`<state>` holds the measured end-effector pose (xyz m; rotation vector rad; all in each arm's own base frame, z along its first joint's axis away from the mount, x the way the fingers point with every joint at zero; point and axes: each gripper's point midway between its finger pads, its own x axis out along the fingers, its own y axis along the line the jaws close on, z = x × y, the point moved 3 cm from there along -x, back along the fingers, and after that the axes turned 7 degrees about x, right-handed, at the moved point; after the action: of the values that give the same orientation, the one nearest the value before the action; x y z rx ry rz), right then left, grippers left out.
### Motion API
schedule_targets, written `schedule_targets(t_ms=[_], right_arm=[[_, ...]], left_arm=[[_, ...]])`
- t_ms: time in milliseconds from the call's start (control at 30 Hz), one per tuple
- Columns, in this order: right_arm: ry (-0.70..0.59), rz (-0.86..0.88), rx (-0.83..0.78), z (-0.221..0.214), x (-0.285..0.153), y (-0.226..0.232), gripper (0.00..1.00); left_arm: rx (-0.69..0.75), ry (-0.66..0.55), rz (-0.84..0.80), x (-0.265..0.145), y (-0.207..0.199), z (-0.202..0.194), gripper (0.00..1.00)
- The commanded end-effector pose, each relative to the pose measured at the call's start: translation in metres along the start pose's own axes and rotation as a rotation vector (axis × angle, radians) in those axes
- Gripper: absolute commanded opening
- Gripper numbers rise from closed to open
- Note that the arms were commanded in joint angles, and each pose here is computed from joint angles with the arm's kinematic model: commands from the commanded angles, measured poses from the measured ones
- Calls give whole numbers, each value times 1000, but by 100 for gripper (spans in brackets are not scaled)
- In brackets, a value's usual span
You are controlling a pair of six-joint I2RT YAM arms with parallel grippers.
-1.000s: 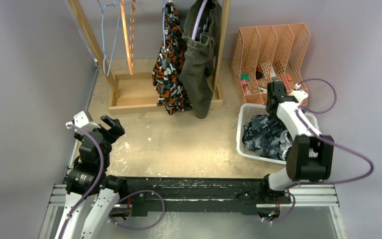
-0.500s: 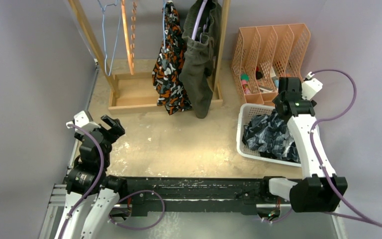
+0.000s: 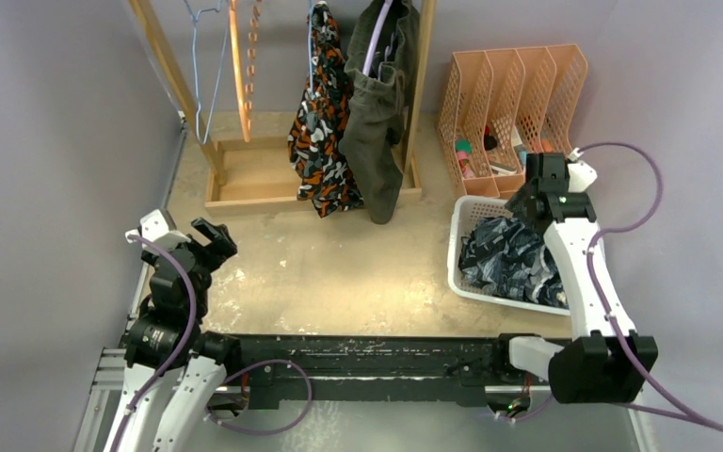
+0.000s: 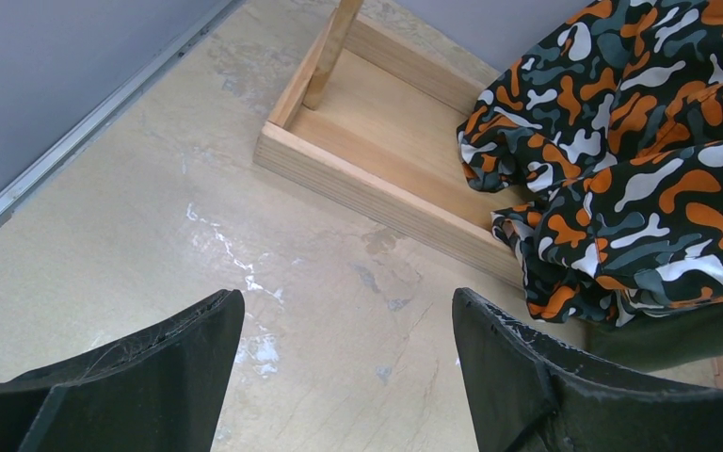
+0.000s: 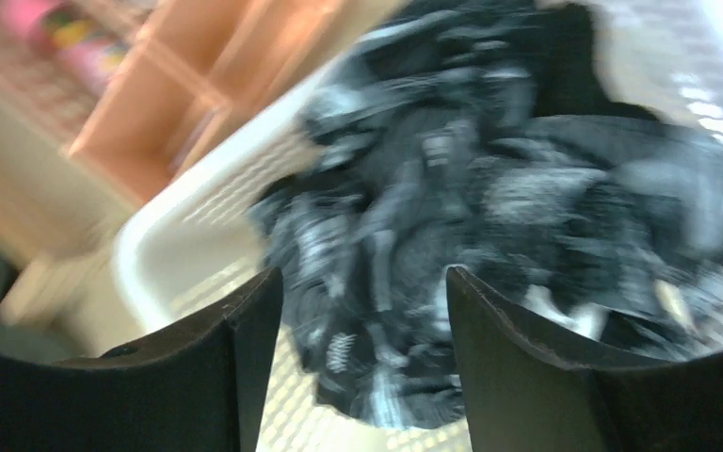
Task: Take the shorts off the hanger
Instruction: Place the shorts in the basket.
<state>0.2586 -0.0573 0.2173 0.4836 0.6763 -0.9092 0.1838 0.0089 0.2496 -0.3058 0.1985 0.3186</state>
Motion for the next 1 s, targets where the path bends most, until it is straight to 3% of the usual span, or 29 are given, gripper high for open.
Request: schedule_targets(t_ms=[0, 67, 233, 433, 567, 700, 833, 967], right_arm=[[63, 650, -128, -14, -36, 79, 66], [-8, 685, -104, -8, -35, 83, 66], [-59, 341, -77, -14, 21, 52, 74], [141, 78, -33, -79, 94, 14, 76], [125, -158, 93, -83, 108, -12, 76], [138, -17, -49, -73, 102, 18, 70], [62, 45, -154, -70, 74, 35, 73], [84, 206, -255, -80, 49, 58, 73]], left_arm=[[-17, -40, -31, -2, -6, 13, 80], [-21, -44, -24, -2, -5, 13, 80], [-29, -50, -10, -3, -2, 14, 80], [-24, -46, -9, -2, -3, 13, 80], [-16, -34, -12, 0, -4, 11, 80], [-17, -32, -16, 1, -5, 11, 80], [-18, -31, -8, 0, -4, 11, 80], [-20, -34, -2, 0, -3, 11, 80]])
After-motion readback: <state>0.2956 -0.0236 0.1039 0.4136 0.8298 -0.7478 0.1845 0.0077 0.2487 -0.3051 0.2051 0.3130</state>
